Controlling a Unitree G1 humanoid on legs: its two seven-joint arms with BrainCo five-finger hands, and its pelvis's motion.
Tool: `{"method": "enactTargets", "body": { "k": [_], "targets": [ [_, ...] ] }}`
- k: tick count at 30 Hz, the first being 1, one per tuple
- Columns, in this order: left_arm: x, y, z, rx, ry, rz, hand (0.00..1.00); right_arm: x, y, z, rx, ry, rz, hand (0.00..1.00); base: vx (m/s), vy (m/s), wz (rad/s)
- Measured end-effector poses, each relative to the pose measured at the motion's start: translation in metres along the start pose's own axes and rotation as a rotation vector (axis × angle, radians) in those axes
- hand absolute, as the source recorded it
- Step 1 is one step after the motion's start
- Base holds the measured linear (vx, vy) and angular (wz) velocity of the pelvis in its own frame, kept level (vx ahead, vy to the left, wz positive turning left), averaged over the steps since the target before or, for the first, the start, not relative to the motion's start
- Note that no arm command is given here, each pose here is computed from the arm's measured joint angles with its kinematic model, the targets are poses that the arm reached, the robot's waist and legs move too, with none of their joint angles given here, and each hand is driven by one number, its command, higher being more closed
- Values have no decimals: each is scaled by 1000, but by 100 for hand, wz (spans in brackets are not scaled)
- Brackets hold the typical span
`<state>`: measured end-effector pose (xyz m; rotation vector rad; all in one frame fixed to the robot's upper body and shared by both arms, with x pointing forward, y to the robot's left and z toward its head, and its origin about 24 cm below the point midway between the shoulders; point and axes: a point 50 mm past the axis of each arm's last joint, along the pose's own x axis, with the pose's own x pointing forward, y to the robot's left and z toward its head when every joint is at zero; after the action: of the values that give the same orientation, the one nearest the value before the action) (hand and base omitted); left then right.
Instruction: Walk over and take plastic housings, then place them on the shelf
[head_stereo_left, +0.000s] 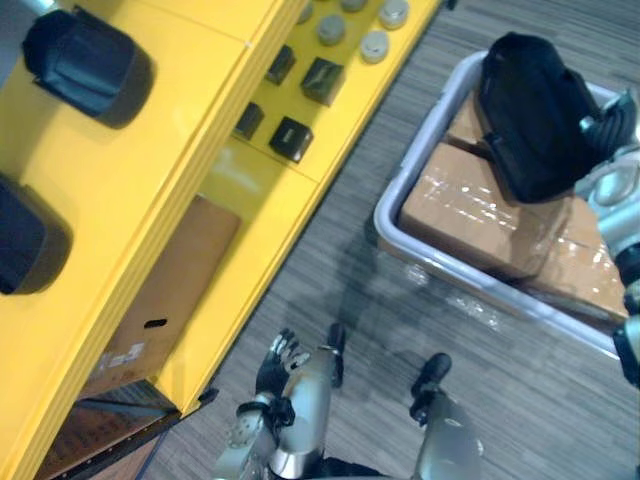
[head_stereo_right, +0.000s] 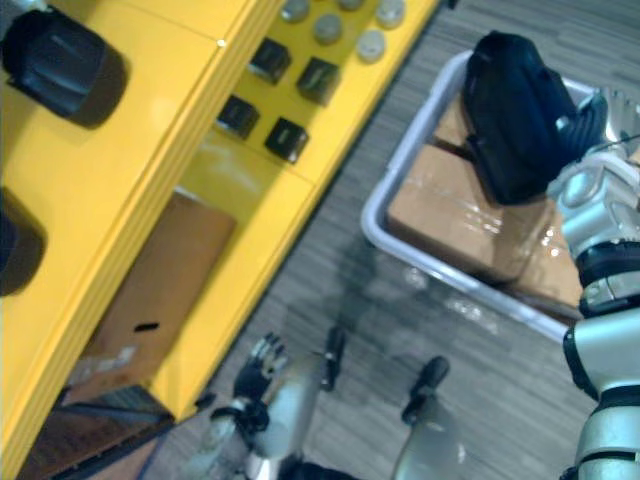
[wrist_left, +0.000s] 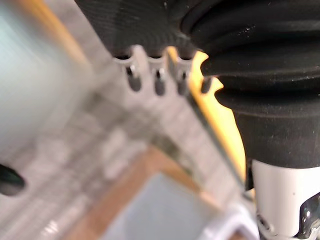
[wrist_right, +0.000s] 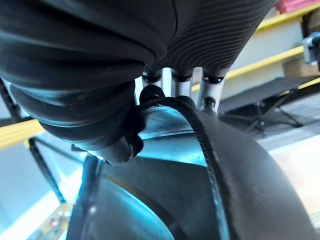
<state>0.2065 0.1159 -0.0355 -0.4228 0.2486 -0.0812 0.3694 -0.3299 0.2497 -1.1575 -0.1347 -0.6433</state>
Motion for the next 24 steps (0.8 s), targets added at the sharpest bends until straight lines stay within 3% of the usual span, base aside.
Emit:
{"method": "enactTargets", "body": {
  "k": [9, 15, 20, 24],
  "targets": [
    [65, -59, 85, 146, -249, -156, 0, -11, 38, 39, 129, -64, 28, 100, -28, 7, -17],
    [101, -80, 132, 250, -339, -76, 0, -13, 45, 88, 246, -155, -24, 100, -73, 13, -13],
    [115, -93, 173, 258, -439, -37, 0, -20, 37, 121, 392, -223, -116, 100, -70, 10, -12],
    [125, -103, 184, 237, -400, -38, 0, -25, 27, 146, 466, -301, -167, 100, -53, 7, -17]
  ]
}}
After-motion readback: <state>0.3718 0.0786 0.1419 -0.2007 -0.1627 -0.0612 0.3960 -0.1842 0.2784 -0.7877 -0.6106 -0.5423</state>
